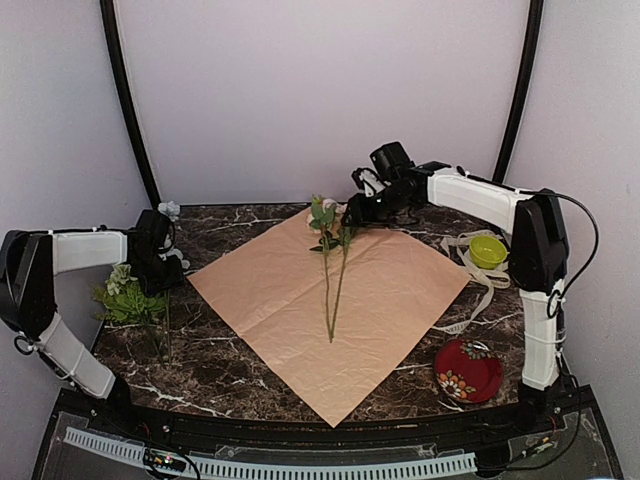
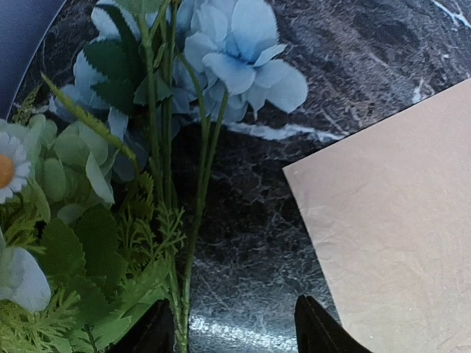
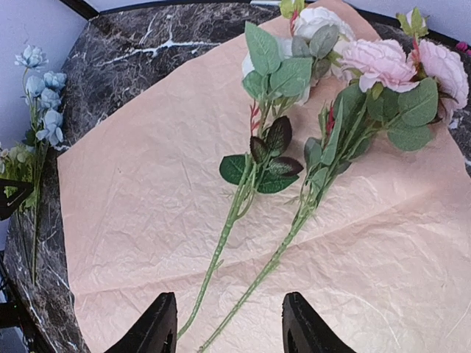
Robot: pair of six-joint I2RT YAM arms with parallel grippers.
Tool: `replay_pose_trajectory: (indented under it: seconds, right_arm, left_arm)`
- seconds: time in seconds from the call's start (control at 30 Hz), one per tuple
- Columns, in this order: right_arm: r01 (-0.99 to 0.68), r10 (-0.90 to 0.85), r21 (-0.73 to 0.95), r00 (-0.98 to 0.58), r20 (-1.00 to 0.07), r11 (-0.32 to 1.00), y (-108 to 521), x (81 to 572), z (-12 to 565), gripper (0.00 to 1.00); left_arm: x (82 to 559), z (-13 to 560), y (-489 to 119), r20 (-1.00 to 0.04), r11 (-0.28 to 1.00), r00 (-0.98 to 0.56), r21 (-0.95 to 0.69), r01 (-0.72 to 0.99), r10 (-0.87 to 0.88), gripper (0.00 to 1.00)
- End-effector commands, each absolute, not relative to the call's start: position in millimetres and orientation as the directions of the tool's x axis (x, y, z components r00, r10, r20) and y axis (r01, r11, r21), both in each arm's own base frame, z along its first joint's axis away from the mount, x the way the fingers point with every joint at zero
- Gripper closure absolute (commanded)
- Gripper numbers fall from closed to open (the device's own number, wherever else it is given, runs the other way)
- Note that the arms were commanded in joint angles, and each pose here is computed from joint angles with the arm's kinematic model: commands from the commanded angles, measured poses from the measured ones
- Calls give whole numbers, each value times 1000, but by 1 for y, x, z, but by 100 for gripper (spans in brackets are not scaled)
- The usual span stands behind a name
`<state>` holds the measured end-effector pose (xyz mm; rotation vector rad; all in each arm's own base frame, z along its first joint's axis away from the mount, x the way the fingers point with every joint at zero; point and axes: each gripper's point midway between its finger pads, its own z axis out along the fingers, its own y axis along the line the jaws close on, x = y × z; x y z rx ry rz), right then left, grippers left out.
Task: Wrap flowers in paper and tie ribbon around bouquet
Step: Pick up the fake flower from the corner of the board.
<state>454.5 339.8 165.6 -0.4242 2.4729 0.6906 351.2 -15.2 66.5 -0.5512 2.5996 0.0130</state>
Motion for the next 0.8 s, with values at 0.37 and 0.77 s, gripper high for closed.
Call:
replay_pose_trajectory:
  seconds: [0.37,0.77]
  right_arm:
    - [-472,-227,332,-792,-567,817,340,437,158,51]
    - [-479,-229,328,-784,-577,814,338,431,166,51]
  left_arm:
    - [322,1,-11,-295,900,-853,-58,-433,-430,61]
    - [335,38,-14,-368,907,-832,-112,-405,-416,100]
